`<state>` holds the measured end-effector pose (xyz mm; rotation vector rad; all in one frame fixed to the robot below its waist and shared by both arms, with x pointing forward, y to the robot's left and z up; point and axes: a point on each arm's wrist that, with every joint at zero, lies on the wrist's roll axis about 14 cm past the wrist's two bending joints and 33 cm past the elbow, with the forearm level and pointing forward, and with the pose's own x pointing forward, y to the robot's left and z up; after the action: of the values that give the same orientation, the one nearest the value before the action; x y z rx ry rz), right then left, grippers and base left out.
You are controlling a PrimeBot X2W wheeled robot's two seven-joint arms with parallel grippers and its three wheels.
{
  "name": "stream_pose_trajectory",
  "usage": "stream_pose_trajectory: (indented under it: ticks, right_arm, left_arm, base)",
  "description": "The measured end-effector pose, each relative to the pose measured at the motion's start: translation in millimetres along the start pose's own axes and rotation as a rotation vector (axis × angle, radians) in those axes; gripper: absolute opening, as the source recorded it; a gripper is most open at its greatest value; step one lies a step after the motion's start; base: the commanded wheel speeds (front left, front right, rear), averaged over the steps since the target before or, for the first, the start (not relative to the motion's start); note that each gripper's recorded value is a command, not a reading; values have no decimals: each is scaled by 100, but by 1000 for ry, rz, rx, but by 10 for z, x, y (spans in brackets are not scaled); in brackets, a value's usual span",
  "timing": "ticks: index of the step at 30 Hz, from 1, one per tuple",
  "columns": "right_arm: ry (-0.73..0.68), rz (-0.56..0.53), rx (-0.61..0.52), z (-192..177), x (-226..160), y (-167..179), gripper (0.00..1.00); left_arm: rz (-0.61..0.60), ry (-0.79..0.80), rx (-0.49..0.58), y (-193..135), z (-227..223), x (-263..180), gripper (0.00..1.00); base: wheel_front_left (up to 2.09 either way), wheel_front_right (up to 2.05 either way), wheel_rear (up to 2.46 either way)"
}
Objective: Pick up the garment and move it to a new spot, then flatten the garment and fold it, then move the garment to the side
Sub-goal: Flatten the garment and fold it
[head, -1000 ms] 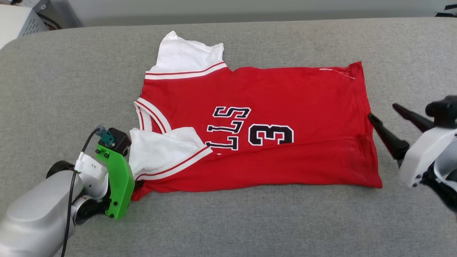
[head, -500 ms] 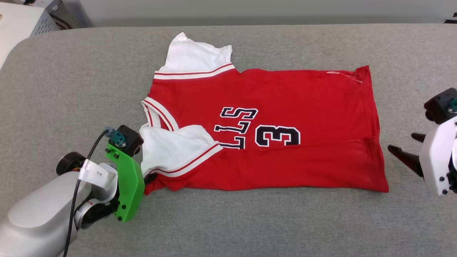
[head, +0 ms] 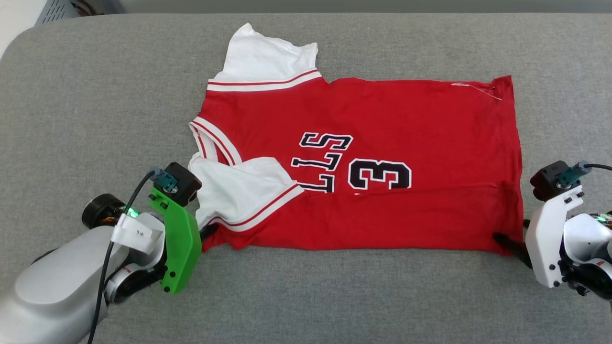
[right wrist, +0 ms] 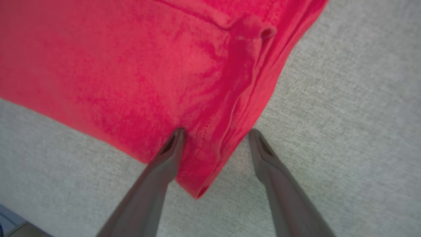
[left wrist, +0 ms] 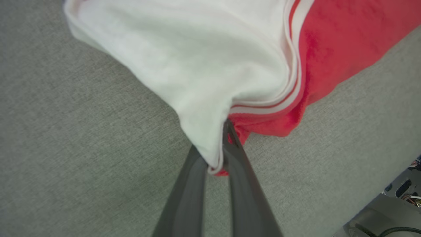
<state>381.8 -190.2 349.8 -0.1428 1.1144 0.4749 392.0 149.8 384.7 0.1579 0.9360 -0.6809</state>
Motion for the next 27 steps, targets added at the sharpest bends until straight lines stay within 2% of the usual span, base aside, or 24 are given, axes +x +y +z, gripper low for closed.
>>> stream_pose_trajectory:
  ticks: [1,2,8,15,27]
  right_arm:
    - [-9,2,8,-1,4,1,19]
    - [-22,3,8,9,1,3,0]
    - [-152,7,-13,197,-99,76,0]
    - [-288,3,-40,376,-432,119,0]
    - [-354,-31,-19,196,-879,98,0]
  left_arm:
    - [1,-4,1,2,6,1,0]
    - [4,-7,1,6,12,-1,0]
    - [18,-25,7,1,18,-72,0]
    - [33,-64,28,-48,52,-274,0]
    - [24,-88,39,-316,-60,-577,0]
  base:
    - [0,0,0]
    - [0,0,0]
    - [0,0,0]
    - [0,0,0]
    - [0,0,0]
